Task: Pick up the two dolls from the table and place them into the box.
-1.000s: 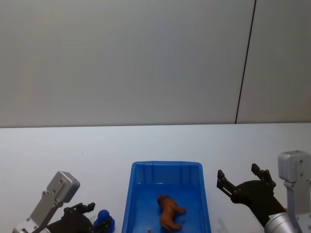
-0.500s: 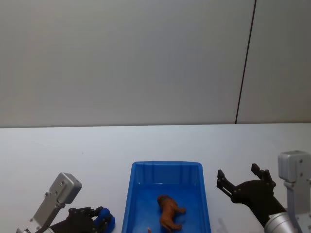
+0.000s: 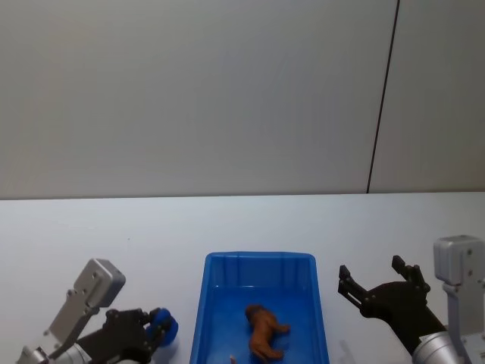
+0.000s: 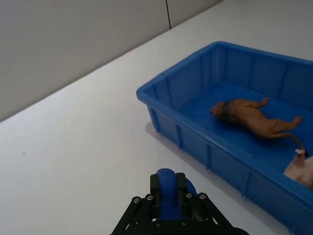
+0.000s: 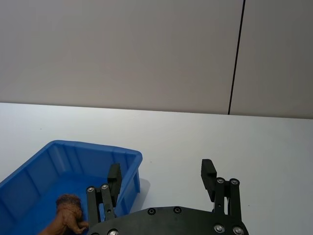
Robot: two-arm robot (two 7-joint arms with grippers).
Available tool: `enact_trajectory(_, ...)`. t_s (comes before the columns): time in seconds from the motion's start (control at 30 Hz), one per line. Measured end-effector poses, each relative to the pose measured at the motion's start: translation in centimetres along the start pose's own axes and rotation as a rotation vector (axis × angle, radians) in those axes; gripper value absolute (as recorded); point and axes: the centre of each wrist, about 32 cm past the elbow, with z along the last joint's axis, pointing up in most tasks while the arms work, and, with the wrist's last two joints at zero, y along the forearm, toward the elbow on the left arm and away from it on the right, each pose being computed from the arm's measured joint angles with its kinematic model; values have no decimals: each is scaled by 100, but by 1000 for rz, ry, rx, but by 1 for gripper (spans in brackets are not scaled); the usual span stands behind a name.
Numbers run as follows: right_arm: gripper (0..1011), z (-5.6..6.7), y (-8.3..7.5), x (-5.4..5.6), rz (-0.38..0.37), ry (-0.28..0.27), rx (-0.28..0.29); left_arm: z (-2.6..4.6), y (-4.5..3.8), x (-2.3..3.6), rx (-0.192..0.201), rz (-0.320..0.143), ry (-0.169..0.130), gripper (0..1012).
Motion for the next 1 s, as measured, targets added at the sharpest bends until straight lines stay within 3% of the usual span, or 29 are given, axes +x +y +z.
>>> enact_trajectory(0.3, 1001, 0, 0, 0, 0, 0, 0, 265, 51, 28, -76, 17, -67, 137)
enact_trajectory(0.33, 1001, 0, 0, 0, 0, 0, 0, 322, 58, 32, -93, 15, -80, 131)
enact_trajectory(0.5, 1001, 0, 0, 0, 0, 0, 0, 475, 65, 38, -147, -12, -113, 105)
enact_trajectory(0.53, 1001, 0, 0, 0, 0, 0, 0, 475, 65, 38, -147, -12, -113, 105)
enact_trajectory(0.73, 1001, 0, 0, 0, 0, 0, 0, 642, 34, 25, -220, -74, -133, 66)
enact_trajectory(0.93, 1001, 0, 0, 0, 0, 0, 0, 750, -38, -12, -276, -150, -136, 62)
enact_trajectory(1.0, 1001, 0, 0, 0, 0, 0, 0, 773, -60, -23, -289, -170, -135, 103)
